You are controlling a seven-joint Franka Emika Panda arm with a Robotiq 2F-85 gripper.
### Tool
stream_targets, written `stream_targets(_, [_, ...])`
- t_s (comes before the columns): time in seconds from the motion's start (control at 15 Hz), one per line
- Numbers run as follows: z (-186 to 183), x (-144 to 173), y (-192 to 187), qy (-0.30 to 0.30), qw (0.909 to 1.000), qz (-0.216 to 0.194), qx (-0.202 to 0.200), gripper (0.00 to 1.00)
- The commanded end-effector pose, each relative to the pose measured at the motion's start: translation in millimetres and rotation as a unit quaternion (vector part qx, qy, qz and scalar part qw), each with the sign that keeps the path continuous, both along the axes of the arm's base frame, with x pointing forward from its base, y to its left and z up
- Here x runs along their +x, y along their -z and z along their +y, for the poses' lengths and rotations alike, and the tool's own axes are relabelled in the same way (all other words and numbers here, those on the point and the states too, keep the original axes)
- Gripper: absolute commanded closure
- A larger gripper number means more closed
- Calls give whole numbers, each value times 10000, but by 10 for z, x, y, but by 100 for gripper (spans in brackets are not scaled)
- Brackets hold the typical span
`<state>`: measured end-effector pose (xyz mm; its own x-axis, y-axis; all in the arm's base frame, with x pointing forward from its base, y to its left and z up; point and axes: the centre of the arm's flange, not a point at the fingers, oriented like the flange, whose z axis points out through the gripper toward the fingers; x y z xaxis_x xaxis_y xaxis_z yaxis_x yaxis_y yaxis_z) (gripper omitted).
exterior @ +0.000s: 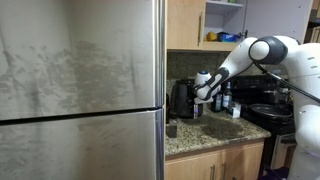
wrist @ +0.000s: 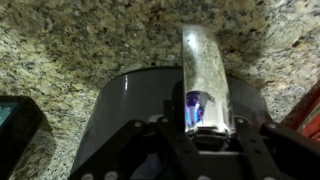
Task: Open the bottom compartment of the airfryer.
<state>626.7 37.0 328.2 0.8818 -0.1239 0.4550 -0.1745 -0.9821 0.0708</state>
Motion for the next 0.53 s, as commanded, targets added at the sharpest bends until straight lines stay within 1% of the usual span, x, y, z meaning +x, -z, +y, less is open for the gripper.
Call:
stream_targets(0.0, [139, -148, 138, 86, 9995, -33, -294, 85])
stream_targets(0.13, [181, -224, 130, 177, 9985, 82, -513, 86])
stream_targets(0.2, [202, -249, 131, 130, 9984, 150, -523, 86])
stream_targets(0.47, [296, -330, 141, 137, 9966, 633, -500, 88])
